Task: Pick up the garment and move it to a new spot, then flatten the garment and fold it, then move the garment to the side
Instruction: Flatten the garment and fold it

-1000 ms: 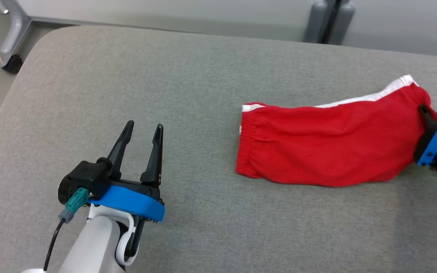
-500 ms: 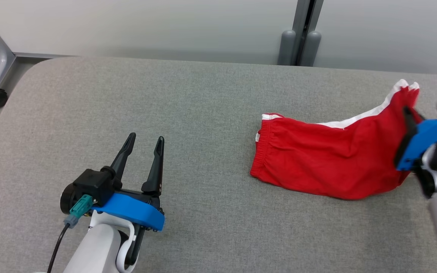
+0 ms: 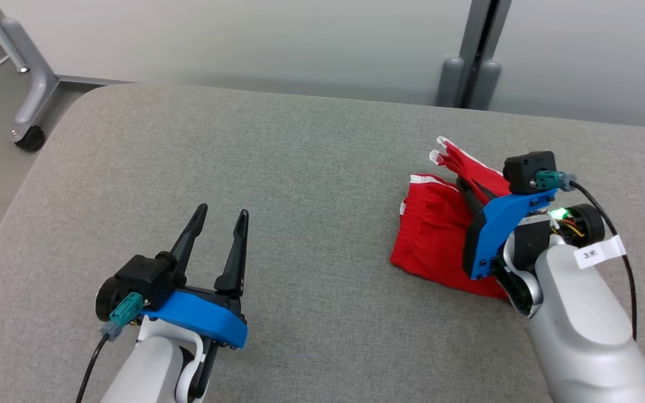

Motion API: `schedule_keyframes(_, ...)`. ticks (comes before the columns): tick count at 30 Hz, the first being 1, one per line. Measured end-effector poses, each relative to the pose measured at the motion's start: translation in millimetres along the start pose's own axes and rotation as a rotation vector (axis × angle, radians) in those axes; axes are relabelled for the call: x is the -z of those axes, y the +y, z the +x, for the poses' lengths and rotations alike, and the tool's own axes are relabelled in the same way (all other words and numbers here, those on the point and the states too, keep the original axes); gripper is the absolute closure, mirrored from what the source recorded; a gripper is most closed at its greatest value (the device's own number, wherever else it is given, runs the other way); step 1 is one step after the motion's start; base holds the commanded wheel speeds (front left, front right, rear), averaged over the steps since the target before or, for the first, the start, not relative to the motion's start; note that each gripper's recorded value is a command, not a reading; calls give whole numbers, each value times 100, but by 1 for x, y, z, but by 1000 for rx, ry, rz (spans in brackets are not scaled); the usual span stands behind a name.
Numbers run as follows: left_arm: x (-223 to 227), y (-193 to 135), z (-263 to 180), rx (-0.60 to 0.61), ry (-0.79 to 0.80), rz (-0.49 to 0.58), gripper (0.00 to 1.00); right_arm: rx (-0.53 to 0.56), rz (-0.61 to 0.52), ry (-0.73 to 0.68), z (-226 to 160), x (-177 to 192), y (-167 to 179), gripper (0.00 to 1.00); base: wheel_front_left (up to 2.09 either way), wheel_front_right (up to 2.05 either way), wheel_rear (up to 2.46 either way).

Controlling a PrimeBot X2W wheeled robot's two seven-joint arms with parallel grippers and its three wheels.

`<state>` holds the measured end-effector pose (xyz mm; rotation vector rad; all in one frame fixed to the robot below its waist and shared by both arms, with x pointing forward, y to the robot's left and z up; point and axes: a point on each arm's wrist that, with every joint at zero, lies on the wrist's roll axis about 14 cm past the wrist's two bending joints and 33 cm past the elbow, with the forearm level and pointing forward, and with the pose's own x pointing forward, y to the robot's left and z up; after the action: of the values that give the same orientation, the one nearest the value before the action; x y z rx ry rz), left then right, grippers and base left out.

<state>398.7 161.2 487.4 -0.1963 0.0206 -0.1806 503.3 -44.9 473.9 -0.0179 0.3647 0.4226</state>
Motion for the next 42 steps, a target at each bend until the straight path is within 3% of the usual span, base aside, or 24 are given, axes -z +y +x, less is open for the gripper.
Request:
schedule_keyframes(7, 3, 8, -7, -27, 11, 0, 0, -51, -20, 62, 14, 18, 25, 100, 0, 0, 0)
schedule_keyframes(12, 5, 12, -7, -38, 17, -2, 0, -145, 14, 88, 21, 25, 56, 100, 0, 0, 0)
schedule_keyframes(13, 4, 12, -7, -39, 16, -3, 0, -153, 23, 88, 23, 26, 58, 91, 0, 0, 0)
schedule_keyframes(14, 4, 13, -7, -40, 16, -3, 0, -157, 31, 90, 24, 27, 59, 0, 0, 0, 0)
schedule_keyframes(19, 2, 14, -5, -41, 11, -1, 0, -186, 95, 57, 27, 20, 68, 0, 0, 0, 0)
schedule_keyframes(25, -2, 14, -4, -41, 0, 0, 0, -183, 243, -150, 24, -33, 60, 0, 0, 0, 0)
schedule_keyframes(29, -3, 15, -4, -42, -4, 0, 0, -99, 199, -322, 11, -72, 25, 0, 0, 0, 0)
schedule_keyframes(30, -5, 13, -3, -32, -9, 7, 0, -29, 150, -369, 0, -80, -5, 0, 0, 0, 0)
schedule_keyframes(36, -5, 5, -3, -11, -13, 5, 0, 166, 63, -401, -41, -64, -73, 0, 0, 0, 0)
schedule_keyframes(42, -7, 2, -4, -7, -21, -2, 0, 316, 44, -396, -88, -26, -106, 0, 0, 0, 0)
